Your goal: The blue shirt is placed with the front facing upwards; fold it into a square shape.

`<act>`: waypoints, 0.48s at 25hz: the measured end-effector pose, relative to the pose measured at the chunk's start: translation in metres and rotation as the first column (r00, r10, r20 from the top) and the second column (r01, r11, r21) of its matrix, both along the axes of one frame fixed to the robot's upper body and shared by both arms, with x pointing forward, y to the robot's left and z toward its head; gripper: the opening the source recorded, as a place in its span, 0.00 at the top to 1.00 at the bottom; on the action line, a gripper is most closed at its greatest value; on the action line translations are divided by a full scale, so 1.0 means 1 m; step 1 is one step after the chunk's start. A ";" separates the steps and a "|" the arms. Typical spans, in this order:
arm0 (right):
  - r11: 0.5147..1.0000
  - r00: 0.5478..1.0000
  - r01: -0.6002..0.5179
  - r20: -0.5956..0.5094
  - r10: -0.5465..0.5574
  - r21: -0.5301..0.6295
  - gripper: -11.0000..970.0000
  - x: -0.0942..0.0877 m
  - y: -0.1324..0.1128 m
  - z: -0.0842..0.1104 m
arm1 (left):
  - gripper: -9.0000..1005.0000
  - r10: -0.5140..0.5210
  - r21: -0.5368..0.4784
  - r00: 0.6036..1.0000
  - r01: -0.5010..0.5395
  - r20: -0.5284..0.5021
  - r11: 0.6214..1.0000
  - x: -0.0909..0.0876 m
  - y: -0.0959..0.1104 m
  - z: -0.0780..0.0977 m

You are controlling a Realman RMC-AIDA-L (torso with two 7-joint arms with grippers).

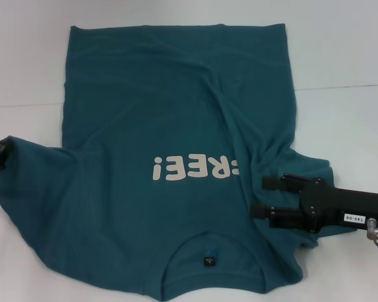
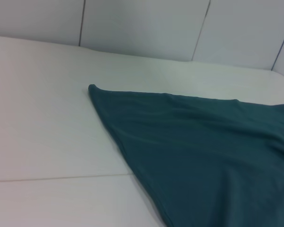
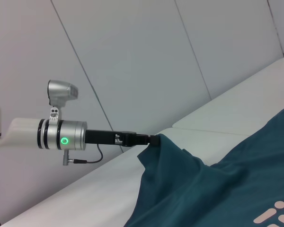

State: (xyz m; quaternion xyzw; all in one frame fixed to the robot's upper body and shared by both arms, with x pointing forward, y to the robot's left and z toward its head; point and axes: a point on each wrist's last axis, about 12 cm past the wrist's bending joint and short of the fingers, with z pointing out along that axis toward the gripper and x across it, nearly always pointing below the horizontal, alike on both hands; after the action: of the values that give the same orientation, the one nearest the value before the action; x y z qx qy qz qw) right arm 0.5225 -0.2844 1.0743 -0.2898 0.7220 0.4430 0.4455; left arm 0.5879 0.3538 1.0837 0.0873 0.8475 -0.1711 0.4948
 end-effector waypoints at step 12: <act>1.000 1.000 0.001 0.000 -0.001 -0.001 0.11 0.000 0.000 0.000 | 0.98 0.000 0.019 1.000 0.000 0.020 1.000 0.004 0.002 0.008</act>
State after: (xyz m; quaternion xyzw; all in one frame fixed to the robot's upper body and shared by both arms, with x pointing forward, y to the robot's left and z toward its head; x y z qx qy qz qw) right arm 0.5225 -0.2844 1.0741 -0.2895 0.7224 0.4425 0.4455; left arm 0.5916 0.3556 1.0912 0.0937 0.8442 -0.1620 0.5023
